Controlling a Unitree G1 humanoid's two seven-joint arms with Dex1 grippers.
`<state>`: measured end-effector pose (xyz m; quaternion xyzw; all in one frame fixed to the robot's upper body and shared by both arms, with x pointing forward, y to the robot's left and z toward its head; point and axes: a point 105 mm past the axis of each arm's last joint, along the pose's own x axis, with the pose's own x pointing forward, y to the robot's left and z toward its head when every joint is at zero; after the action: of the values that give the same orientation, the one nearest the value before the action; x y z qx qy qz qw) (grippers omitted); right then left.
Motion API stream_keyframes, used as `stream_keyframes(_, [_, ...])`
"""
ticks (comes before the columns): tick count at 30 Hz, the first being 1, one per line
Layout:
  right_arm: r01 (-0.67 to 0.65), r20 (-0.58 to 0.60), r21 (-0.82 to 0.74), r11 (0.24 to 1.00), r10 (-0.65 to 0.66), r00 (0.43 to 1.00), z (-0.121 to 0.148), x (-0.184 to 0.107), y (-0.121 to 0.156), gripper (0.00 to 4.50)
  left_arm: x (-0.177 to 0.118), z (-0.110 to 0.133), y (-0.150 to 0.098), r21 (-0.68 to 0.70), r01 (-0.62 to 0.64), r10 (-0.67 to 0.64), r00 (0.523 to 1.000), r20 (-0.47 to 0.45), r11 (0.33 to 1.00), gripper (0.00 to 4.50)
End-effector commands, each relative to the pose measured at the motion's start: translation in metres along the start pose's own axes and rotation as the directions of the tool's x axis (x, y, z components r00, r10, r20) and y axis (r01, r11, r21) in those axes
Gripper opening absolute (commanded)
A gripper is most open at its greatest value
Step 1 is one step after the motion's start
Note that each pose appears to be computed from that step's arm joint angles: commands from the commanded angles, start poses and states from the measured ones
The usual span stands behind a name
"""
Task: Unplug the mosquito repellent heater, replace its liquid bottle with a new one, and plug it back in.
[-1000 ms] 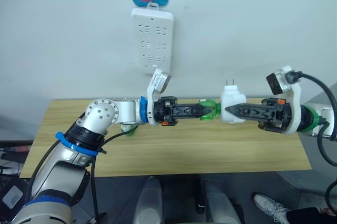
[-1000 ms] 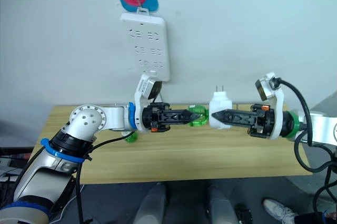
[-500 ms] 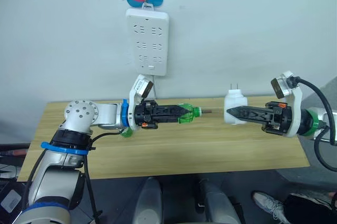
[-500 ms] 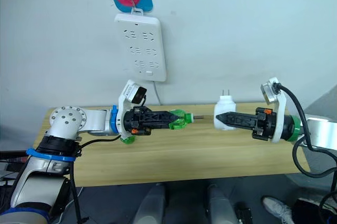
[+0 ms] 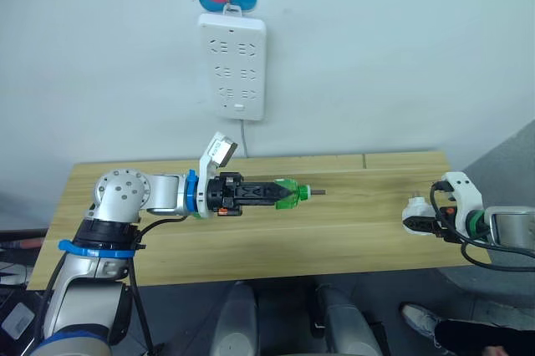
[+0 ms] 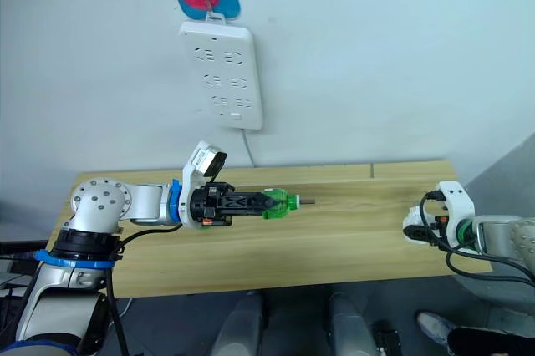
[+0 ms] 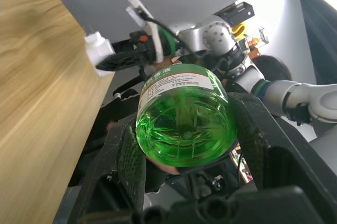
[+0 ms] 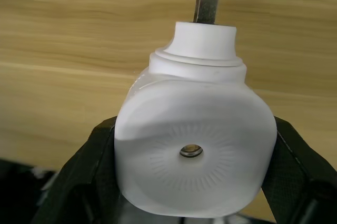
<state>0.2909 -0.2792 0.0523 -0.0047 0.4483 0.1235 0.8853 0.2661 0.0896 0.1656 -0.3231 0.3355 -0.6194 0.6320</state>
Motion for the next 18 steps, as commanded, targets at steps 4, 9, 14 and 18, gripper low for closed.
stream_keyframes(4, [0.072,-0.041,-0.051,0.996,-0.074,0.996,-0.006,0.018,-0.026,3.08,-0.002,0.0,-0.008,0.044,0.014,-0.014,1.0,-0.002,0.999,2.26])
stream_keyframes(9, [0.072,-0.047,-0.064,0.995,-0.075,0.996,-0.001,0.022,-0.032,3.08,-0.004,-0.001,-0.008,0.05,0.009,-0.009,1.0,-0.009,0.999,2.26])
stream_keyframes(14, [0.04,-0.046,-0.096,0.995,-0.045,0.998,0.004,0.024,-0.028,3.08,-0.005,-0.006,-0.008,0.051,0.012,-0.011,1.0,-0.011,0.999,2.26])
stream_keyframes(18, [0.04,-0.03,-0.114,0.993,-0.043,0.999,0.01,0.023,-0.029,3.8,-0.006,-0.008,-0.007,0.049,0.013,-0.012,1.0,-0.014,0.999,2.26])
